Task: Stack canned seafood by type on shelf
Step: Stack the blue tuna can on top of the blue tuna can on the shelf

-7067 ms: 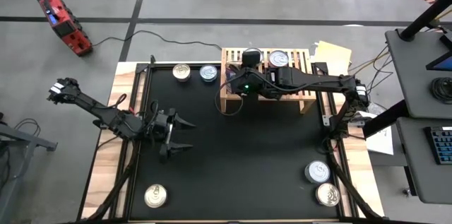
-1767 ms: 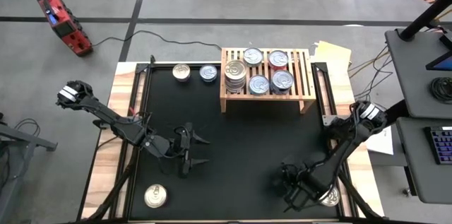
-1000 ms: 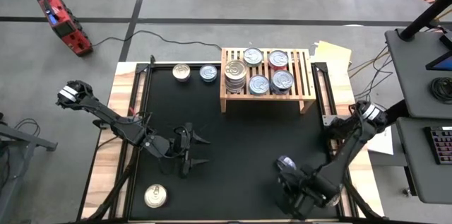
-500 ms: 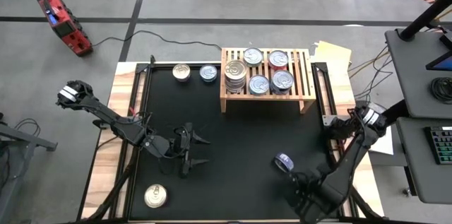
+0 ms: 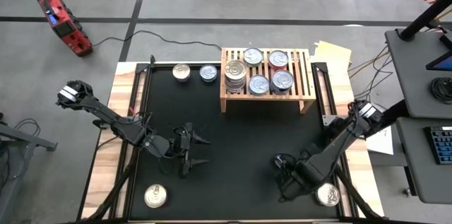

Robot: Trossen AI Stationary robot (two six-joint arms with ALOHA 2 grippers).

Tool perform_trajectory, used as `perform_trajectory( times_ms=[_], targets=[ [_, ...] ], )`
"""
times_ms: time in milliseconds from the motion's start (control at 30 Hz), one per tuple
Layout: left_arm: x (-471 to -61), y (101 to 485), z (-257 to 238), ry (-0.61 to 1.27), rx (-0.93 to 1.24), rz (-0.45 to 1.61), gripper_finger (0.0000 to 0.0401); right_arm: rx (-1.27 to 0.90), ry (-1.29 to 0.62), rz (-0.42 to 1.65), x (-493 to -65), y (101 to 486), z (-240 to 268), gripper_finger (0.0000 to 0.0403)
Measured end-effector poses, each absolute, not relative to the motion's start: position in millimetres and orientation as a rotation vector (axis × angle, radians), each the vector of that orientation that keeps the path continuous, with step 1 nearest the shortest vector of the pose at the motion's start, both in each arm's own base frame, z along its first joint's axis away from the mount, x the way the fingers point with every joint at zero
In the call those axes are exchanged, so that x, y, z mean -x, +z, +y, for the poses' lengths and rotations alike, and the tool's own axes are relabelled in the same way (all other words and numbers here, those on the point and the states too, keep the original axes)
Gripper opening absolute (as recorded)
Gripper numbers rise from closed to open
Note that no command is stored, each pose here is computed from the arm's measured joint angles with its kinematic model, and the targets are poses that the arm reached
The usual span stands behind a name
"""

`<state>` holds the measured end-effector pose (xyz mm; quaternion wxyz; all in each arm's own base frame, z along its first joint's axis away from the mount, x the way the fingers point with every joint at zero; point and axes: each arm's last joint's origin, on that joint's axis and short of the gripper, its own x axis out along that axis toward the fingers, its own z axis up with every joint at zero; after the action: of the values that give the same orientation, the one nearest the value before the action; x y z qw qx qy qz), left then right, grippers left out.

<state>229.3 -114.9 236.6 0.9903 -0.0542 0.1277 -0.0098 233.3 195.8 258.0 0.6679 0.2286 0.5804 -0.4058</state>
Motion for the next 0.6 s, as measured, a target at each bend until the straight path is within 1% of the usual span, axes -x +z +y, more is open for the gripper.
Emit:
perform_trajectory(
  times_ms=[133, 233, 367, 600],
  targets=[
    [-229, 237, -115, -0.020, 0.109, 0.257, 0.0295, -0.489, -0.906, 1.336, -237, 254, 186, 0.0236],
    [-229, 237, -115, -0.020, 0.108, 0.257, 0.0294, -0.496, -0.875, 1.348, -241, 250, 183, 0.0257],
    [-229, 237, -115, -0.020, 0.108, 0.257, 0.0294, -0.505, -0.844, 1.361, -245, 241, 180, 0.0264],
    [-229, 237, -115, -0.020, 0.108, 0.257, 0.0294, -0.489, -0.838, 1.409, -242, 222, 175, 0.0256]
  ],
)
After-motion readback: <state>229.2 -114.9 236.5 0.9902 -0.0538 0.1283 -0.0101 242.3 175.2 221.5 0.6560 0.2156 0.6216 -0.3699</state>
